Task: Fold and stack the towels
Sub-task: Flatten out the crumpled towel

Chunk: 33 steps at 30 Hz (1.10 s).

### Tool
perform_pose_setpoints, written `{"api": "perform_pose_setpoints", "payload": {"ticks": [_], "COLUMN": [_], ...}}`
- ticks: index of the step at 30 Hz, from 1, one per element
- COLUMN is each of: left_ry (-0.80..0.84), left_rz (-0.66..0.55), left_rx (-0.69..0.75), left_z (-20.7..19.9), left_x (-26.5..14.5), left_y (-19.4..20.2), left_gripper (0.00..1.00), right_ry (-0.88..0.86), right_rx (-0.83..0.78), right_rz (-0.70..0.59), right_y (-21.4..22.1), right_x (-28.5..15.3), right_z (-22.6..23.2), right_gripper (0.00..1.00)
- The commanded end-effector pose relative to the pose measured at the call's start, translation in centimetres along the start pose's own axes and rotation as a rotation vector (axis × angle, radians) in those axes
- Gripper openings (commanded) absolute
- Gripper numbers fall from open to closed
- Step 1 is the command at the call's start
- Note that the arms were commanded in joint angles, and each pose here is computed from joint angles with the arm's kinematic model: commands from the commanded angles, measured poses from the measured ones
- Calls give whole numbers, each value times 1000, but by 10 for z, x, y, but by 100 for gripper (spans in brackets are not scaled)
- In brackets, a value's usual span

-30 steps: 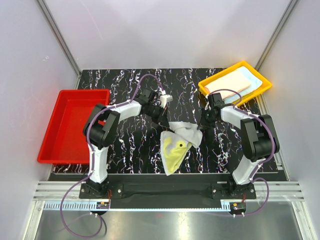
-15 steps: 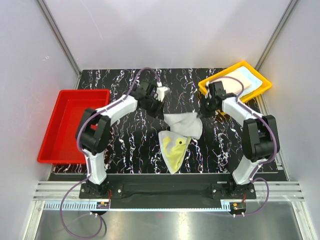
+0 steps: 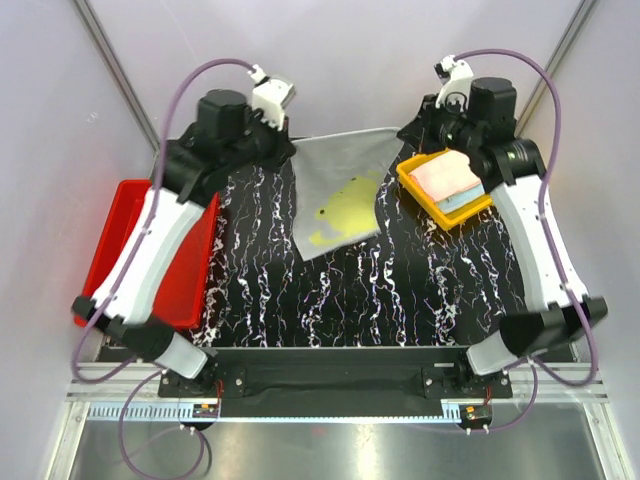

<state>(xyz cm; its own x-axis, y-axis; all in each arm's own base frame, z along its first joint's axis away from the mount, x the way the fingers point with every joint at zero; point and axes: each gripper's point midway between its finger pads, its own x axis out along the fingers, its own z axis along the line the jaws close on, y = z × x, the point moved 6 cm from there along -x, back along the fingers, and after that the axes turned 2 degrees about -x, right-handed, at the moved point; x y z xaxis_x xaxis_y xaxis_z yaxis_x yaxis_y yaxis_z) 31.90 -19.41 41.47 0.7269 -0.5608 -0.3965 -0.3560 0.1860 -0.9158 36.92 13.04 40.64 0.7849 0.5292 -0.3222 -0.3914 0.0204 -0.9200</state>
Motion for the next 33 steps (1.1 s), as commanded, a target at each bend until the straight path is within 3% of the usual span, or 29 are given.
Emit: {"api": "perform_pose_setpoints", "payload": {"ticks": [1,5,11,19,25,29,33], "left_ry": [-9,138,293,360,114,87,49], "left_rz": [-20,-69,-145,-144,13,100,123], "left_rx": [7,39,37,24,-45,-89,-116], "left_z": [-9,-45,-82,-96,-50,-18,25], "left_x": [-53,-90,-150,-164,-107,-50,9], "left_y": [-3,2,12,4,13,25,29], "left_gripper": [0,0,0,0,0,0,0], "right_ry": [-84,-253,-431,-413,-145,-84,-67], "right_rx": [-139,-262,-283,-298,-326,-364,-392], "right_rz": [-9,-111,-255,-385,-295,-175,-158], "right_y": [2,14,34,18,18,29,30], "right_x": [-41,-101,-172,-212,-141,-62,5], "right_z": [25,72,115,124,78,48,18], "right_gripper": [0,0,0,0,0,0,0]}}
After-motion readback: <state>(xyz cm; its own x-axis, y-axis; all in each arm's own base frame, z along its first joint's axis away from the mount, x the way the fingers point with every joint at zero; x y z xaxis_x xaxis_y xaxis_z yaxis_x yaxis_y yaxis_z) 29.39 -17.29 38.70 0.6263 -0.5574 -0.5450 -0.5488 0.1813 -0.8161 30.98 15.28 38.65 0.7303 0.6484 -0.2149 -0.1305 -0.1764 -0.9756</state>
